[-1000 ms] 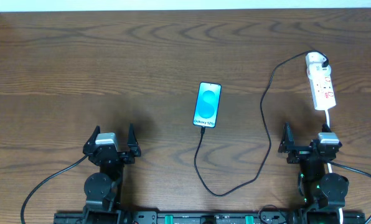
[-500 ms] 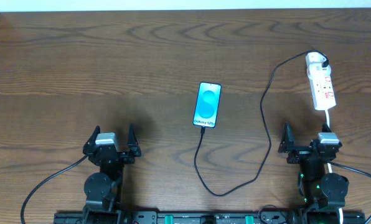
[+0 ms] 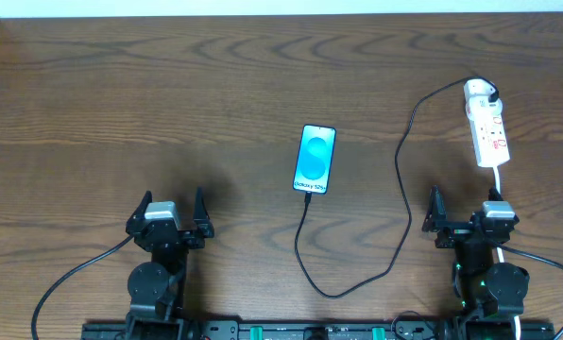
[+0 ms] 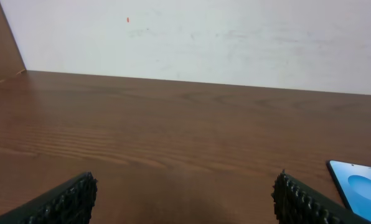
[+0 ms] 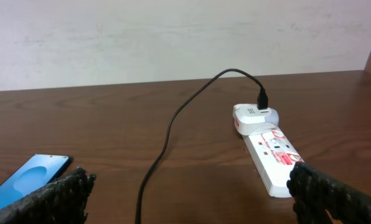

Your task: Plug charger to phone and switch on socket

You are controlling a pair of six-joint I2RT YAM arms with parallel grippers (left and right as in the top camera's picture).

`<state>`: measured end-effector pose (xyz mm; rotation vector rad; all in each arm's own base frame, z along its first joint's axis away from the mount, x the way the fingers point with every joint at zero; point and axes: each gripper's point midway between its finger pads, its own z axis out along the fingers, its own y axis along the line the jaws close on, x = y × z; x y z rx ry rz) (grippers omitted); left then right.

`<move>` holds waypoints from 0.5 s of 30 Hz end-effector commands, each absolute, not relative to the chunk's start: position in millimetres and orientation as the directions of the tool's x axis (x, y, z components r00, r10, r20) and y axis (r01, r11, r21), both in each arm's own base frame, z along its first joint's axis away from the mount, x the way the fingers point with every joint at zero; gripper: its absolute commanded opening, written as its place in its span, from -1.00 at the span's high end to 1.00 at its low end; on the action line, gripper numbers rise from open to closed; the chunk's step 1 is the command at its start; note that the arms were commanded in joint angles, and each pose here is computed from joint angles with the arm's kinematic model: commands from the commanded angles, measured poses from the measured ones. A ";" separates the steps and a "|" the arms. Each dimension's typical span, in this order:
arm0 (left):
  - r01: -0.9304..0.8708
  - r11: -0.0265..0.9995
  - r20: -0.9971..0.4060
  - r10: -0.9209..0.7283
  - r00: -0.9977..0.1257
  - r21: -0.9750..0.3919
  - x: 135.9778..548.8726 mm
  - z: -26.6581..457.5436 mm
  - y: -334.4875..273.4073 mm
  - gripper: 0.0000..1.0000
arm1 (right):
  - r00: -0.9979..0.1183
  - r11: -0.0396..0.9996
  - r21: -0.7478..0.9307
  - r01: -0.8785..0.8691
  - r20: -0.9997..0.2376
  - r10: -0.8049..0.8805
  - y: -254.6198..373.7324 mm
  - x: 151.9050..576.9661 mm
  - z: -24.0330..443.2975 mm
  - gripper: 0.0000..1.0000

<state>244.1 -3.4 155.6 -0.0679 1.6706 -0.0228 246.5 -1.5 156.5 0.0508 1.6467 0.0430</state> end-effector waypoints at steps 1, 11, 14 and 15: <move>-0.041 0.998 -0.988 -0.048 -0.148 -0.043 243.6 137.6 -1.6 -0.80 | -0.077 0.999 0.045 -0.011 -0.996 0.044 2.3 246.3 156.2 -0.99; -0.041 0.998 -0.988 -0.048 -0.149 -0.043 243.6 137.5 -1.6 -0.80 | -0.077 0.999 0.045 -0.011 -0.996 0.044 2.3 246.3 156.2 -0.99; -0.041 0.998 -0.988 -0.048 -0.148 -0.043 243.6 137.6 -1.6 -0.80 | -0.077 0.999 0.045 -0.011 -0.996 0.044 2.3 246.2 156.1 -0.98; -0.041 0.998 -0.988 -0.048 -0.148 -0.043 243.6 137.6 -1.6 -0.80 | -0.077 0.999 0.045 -0.011 -0.996 0.044 2.3 246.3 156.2 -0.99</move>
